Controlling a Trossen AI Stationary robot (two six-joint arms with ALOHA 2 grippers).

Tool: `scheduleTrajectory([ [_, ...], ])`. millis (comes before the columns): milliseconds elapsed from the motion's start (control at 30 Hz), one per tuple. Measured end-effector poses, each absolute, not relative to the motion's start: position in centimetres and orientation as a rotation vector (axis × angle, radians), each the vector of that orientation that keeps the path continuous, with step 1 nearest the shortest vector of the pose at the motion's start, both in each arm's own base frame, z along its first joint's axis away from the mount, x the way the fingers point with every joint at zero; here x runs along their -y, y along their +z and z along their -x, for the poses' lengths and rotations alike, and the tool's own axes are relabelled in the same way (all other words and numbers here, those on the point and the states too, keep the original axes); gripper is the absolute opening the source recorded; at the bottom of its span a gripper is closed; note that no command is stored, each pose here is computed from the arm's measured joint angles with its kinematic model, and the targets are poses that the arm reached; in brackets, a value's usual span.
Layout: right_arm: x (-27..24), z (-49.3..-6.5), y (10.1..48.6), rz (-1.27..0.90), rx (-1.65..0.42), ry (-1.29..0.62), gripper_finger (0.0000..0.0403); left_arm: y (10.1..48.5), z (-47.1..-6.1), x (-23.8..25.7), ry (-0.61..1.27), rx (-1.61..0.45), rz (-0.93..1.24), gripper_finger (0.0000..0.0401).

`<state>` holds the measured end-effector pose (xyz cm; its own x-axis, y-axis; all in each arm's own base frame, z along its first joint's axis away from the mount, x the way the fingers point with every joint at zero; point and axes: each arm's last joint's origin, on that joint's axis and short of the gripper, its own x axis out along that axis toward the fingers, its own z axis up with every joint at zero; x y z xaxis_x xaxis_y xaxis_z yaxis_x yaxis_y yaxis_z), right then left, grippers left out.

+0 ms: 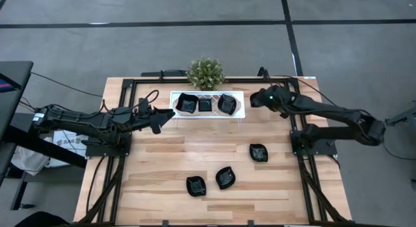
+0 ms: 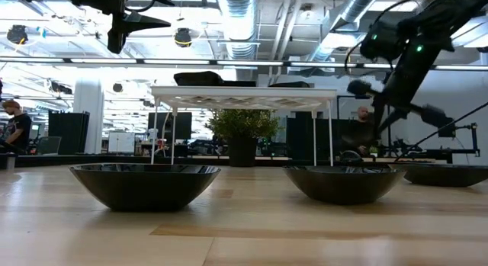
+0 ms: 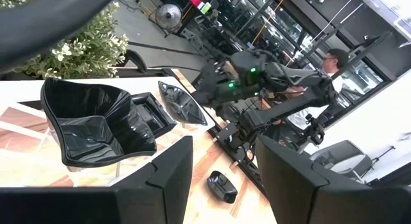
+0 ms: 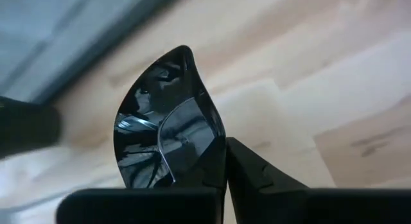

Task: Pick & Place Mini shaped plates
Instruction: Stack the leaf shaped plate on top of the leaf shaped plate on the shelf

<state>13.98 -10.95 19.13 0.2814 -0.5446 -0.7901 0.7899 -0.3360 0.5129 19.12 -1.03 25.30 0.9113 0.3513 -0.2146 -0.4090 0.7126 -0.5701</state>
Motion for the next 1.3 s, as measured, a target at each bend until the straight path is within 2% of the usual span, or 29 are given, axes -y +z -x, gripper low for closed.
scheduleTrajectory([
  [167, 10.3, -13.4, 22.1, -1.255, -0.112, -1.333, 0.0002, 25.3, -19.1, 1.0, 0.425, -0.091, 0.653, 0.0172],
  [367, 9.9, -13.6, 27.5, -1.089, -0.036, -1.147, 0.0001, 25.4, -19.1, 1.0, 0.427, -0.085, 0.654, 0.0172],
  [500, 9.8, -14.0, 30.9, -0.959, -0.069, -1.006, 0.0001, 25.4, -19.1, 1.0, 0.427, -0.085, 0.654, 0.0172],
  [767, 11.0, -17.0, 36.4, -0.711, -0.236, -0.606, 0.0001, 25.4, -19.1, 1.0, 0.427, -0.084, 0.654, 0.0172],
  [1000, 13.2, -21.3, 37.6, -0.556, -0.504, -0.393, 0.0001, 25.4, -19.1, 1.0, 0.426, -0.084, 0.654, 0.0172],
  [1133, 14.3, -23.2, 36.8, -0.546, -0.664, -0.329, 0.0001, 25.4, -19.1, 1.0, 0.426, -0.084, 0.655, 0.0172],
  [1300, 15.0, -24.7, 35.4, -0.569, -0.754, -0.253, 0.0001, 25.4, -19.1, 1.0, 0.426, -0.084, 0.655, 0.0172],
])
